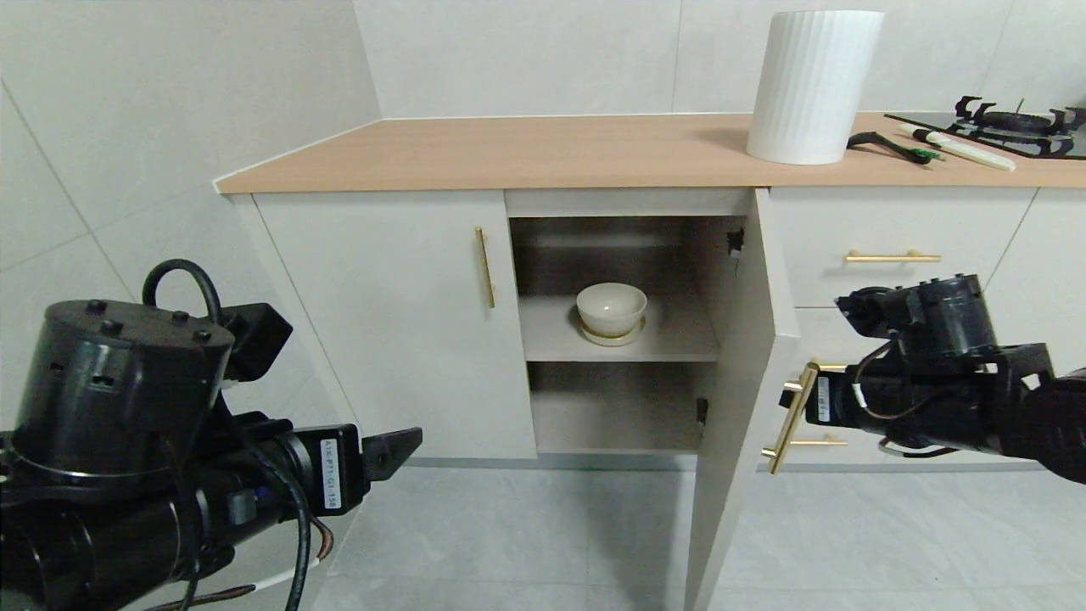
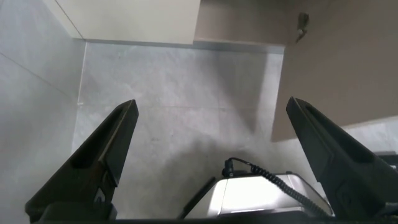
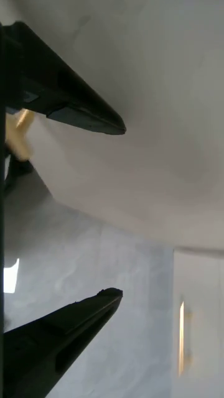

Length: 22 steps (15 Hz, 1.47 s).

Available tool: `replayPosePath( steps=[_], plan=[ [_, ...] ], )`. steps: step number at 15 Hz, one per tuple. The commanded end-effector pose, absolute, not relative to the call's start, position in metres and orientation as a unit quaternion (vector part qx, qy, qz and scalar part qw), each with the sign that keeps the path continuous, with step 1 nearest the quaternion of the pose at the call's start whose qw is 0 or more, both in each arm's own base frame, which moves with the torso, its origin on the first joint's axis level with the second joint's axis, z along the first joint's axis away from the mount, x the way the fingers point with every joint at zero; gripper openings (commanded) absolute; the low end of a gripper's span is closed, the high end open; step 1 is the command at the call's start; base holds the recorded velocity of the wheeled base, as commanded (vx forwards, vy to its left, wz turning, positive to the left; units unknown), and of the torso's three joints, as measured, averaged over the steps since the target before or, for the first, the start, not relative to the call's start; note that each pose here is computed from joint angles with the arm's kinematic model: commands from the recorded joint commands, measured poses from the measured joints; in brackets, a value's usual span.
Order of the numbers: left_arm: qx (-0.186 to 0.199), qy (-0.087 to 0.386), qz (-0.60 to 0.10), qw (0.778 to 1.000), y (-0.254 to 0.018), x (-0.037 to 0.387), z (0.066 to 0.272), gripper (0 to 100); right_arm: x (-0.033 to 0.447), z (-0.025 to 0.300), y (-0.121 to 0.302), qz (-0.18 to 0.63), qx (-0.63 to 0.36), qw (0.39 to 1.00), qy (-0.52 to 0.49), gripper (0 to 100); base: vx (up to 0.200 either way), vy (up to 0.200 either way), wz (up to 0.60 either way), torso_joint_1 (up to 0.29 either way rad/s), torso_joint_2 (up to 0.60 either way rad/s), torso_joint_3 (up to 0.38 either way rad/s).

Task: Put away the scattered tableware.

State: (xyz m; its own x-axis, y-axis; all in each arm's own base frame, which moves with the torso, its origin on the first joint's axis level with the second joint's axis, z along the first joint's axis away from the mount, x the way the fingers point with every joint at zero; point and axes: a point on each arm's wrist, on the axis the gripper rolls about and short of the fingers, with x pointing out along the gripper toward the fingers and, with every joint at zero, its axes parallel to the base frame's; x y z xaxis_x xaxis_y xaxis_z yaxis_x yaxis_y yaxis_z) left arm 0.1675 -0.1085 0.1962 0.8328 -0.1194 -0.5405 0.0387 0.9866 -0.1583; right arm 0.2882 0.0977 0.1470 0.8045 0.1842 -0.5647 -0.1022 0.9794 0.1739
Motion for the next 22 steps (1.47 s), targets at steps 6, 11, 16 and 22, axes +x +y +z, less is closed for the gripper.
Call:
replayPosePath(
  steps=[6,11,16,22],
  plan=[
    [-0.064,0.295,-0.038,0.953,-0.110,0.170,0.192,100,0.323,0.118,0.143,0.105,0.114,0.943,0.293,100,0.000,0.000,0.00,0.000,0.00,0.000],
    [-0.063,0.297,-0.036,0.952,-0.110,0.171,0.190,100,0.330,0.113,0.157,0.109,0.163,0.940,0.280,100,0.000,0.000,0.00,0.000,0.00,0.000],
    [-0.056,0.302,-0.032,0.951,-0.110,0.171,0.187,100,0.333,0.104,0.169,0.112,0.183,0.933,0.288,100,0.040,0.000,0.00,0.000,0.00,0.000],
    [-0.051,0.302,-0.033,0.951,-0.110,0.172,0.186,100,0.345,0.091,0.179,0.119,0.217,0.935,0.254,100,0.200,0.000,0.00,0.002,0.00,0.006]
  ],
)
